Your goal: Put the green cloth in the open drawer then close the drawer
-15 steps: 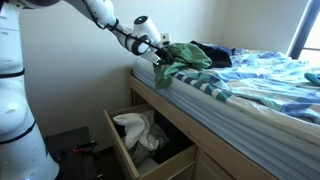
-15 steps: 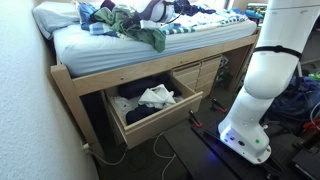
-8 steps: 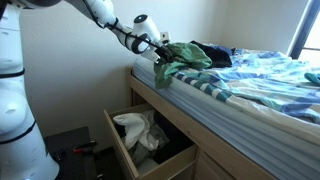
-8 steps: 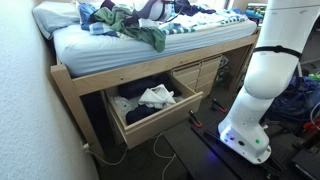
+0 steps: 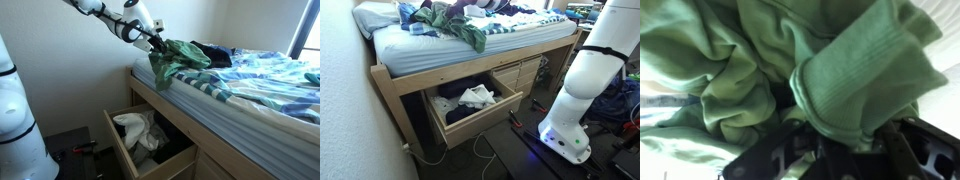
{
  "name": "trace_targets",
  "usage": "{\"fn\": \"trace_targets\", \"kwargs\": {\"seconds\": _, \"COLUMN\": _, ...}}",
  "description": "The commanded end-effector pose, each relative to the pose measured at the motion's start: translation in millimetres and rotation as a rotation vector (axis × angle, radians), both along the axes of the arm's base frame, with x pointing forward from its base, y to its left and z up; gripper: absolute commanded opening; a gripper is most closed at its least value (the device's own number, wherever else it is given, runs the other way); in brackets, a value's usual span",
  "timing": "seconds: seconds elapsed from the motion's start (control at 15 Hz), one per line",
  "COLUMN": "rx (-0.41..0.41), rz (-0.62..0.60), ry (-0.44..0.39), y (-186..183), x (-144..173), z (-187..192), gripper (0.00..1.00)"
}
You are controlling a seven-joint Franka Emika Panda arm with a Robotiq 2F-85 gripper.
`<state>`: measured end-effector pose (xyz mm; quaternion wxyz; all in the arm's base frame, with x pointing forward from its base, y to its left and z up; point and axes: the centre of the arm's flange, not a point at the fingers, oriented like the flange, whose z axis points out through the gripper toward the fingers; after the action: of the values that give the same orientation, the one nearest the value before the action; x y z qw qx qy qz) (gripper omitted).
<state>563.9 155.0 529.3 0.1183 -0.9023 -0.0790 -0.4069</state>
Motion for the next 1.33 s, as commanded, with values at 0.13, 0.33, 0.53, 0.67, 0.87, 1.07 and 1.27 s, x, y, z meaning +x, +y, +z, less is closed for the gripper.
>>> {"fn": "trace_targets", "kwargs": {"seconds": 0.13, "rx": 0.016, "rz": -0.001, "ry": 0.096, "y": 3.4, "x": -69.8, "z": 43.4, "gripper": 0.06}}
{"fn": "trace_targets", "kwargs": {"seconds": 0.33, "rx": 0.016, "rz": 0.007, "ry": 0.197, "y": 13.1, "x": -99.7, "z": 52.3, "gripper": 0.06}}
{"fn": "trace_targets", "kwargs": {"seconds": 0.53, "rx": 0.006, "rz": 0.034, "ry": 0.267, "y": 21.1, "x": -127.1, "z": 60.2, "gripper": 0.06}}
{"fn": "trace_targets", "kwargs": {"seconds": 0.67, "rx": -0.003, "rz": 0.049, "ry": 0.289, "y": 23.6, "x": -139.1, "z": 65.6, "gripper": 0.06}}
{"fn": "trace_targets", "kwargs": {"seconds": 0.87, "rx": -0.014, "rz": 0.069, "ry": 0.309, "y": 24.2, "x": -150.3, "z": 70.2, "gripper": 0.06}}
{"fn": "trace_targets", "kwargs": {"seconds": 1.07, "rx": -0.020, "rz": 0.073, "ry": 0.319, "y": 23.5, "x": -157.3, "z": 74.5, "gripper": 0.06}}
{"fn": "trace_targets", "kwargs": {"seconds": 1.27, "rx": -0.018, "rz": 0.073, "ry": 0.304, "y": 19.6, "x": -157.0, "z": 79.1, "gripper": 0.06}}
